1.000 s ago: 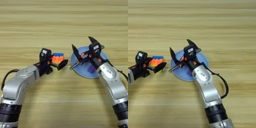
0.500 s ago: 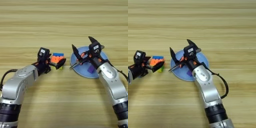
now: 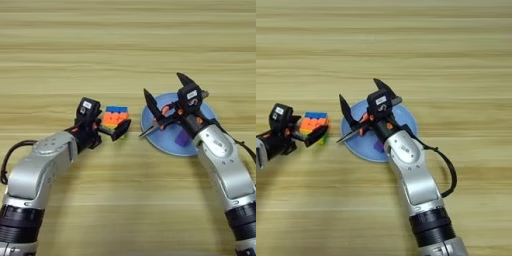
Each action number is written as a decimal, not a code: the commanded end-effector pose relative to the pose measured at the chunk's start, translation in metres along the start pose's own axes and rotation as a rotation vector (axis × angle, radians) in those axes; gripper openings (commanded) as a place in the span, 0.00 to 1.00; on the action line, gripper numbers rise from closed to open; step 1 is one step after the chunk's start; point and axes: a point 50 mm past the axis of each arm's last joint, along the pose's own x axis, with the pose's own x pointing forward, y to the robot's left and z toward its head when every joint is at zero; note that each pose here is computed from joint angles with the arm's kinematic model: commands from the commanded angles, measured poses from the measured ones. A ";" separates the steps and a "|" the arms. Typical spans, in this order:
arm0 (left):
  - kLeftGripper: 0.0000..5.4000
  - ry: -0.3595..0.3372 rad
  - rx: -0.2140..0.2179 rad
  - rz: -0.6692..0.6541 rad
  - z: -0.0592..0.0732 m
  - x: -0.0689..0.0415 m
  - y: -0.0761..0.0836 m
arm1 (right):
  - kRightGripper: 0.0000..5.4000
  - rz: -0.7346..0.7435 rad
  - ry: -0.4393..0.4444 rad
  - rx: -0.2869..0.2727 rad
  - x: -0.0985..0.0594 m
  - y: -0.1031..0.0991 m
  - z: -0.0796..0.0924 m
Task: Move the objects on the table
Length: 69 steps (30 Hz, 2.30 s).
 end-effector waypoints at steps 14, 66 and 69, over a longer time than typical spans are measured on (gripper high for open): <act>1.00 0.019 0.014 0.007 -0.003 0.008 0.005 | 1.00 -0.010 -0.011 0.002 0.004 0.001 0.003; 1.00 0.039 0.017 0.018 -0.008 0.022 0.007 | 1.00 -0.020 -0.013 0.006 0.004 0.000 0.004; 1.00 0.035 0.015 0.017 -0.007 0.021 0.007 | 1.00 -0.020 -0.012 0.006 0.004 -0.001 0.003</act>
